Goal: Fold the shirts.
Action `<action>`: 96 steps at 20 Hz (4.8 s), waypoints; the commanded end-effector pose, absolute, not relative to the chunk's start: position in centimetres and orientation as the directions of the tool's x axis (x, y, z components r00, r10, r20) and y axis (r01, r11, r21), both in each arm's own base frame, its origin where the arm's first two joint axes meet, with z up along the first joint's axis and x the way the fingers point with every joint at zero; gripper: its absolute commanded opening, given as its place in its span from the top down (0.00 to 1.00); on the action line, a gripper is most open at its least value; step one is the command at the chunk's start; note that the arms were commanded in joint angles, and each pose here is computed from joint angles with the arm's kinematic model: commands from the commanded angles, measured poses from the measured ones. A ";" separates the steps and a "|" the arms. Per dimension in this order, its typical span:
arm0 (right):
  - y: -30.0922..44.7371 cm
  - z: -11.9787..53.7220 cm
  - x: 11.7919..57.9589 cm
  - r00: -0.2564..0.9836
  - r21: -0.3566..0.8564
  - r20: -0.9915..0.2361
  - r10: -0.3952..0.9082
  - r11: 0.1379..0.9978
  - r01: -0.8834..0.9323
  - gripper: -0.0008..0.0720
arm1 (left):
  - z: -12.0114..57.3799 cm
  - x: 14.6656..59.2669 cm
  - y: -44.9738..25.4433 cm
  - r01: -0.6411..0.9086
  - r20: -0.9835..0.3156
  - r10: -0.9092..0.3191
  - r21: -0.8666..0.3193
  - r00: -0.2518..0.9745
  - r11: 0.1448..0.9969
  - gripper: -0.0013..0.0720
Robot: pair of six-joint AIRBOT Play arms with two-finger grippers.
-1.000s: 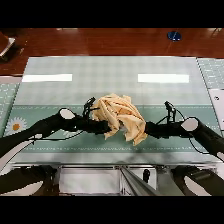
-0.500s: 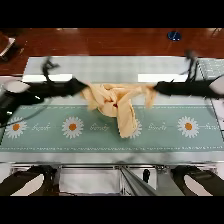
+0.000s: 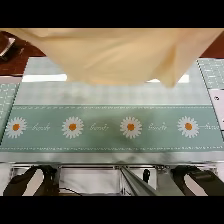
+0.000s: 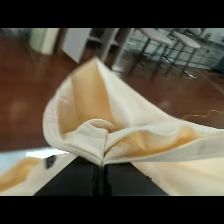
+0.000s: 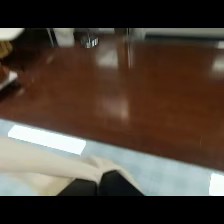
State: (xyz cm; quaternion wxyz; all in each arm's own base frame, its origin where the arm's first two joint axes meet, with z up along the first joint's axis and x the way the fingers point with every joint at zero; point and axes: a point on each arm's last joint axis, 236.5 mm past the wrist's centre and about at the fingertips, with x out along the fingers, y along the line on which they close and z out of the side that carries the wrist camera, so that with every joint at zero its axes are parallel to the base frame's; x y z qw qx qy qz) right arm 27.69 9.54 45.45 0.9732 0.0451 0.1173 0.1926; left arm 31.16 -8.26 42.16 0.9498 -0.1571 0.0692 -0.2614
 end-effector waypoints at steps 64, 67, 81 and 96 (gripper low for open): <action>-0.2 -6.1 21.9 0.317 0.483 -0.873 0.372 0.751 0.450 0.43 | -11.7 26.1 -4.4 -0.446 -0.726 -0.679 -0.646 0.109 0.620 0.95; -0.4 -6.6 20.8 0.273 0.456 -0.890 0.366 0.752 0.476 0.43 | -11.4 26.2 -4.6 -0.442 -0.718 -0.686 -0.656 0.115 0.612 0.95; 3.5 -10.6 22.3 0.207 0.536 -0.829 0.519 0.632 0.560 0.43 | -11.4 26.3 -4.6 -0.437 -0.717 -0.686 -0.659 0.120 0.612 0.95; 6.7 25.5 41.3 0.729 0.466 -0.516 0.450 0.862 -0.202 0.95 | 27.1 39.9 -3.6 0.301 -0.236 -0.600 -0.693 0.764 0.655 0.96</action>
